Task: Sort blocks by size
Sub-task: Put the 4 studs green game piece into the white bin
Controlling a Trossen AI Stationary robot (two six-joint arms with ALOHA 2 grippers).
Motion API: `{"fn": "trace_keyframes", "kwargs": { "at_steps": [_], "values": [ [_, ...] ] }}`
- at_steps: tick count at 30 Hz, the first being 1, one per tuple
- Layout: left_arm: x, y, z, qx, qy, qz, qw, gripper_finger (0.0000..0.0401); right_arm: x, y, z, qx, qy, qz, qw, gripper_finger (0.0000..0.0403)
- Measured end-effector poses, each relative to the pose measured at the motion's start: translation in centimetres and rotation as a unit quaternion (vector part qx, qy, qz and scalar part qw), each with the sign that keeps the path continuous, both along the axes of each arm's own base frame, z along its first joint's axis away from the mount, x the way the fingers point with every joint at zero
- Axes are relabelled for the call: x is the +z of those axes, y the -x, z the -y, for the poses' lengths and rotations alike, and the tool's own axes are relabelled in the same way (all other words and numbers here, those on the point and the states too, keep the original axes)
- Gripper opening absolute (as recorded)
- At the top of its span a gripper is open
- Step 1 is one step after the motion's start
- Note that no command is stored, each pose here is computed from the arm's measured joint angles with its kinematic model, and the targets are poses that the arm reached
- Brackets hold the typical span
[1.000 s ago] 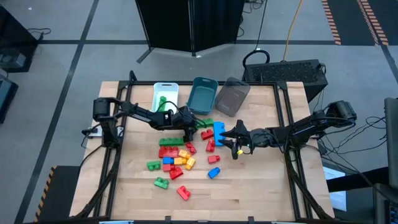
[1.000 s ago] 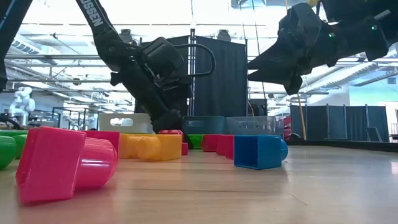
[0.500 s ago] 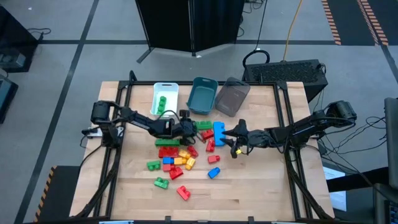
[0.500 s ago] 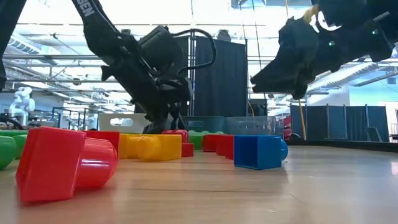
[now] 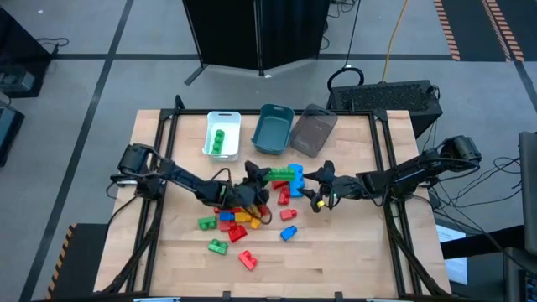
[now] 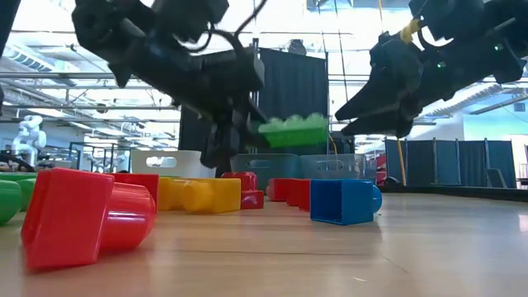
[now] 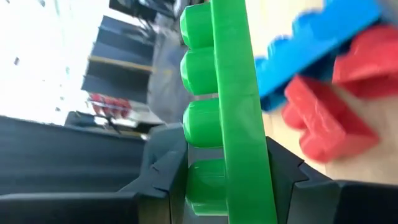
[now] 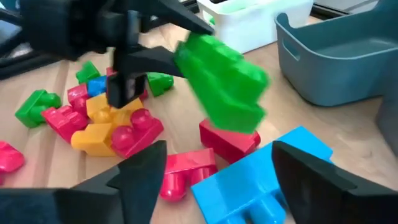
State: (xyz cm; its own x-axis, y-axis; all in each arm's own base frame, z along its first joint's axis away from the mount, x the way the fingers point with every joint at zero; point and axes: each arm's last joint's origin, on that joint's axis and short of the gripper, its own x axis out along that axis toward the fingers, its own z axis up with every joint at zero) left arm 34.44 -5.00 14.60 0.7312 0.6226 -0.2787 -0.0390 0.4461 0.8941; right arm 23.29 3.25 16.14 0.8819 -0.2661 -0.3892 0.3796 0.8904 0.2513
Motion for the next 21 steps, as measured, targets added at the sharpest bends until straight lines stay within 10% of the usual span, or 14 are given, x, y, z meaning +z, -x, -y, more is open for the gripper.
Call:
{"fn": "trace_keyframes", "kwargs": {
  "at_steps": [21],
  "values": [
    [1.3, -0.1, 2.1, -0.044, -0.034, 0.038, 0.998, 0.0129, 1.5, -0.6, -0.3, 0.035, -0.020, 0.078, 0.996, 0.0299]
  ]
}}
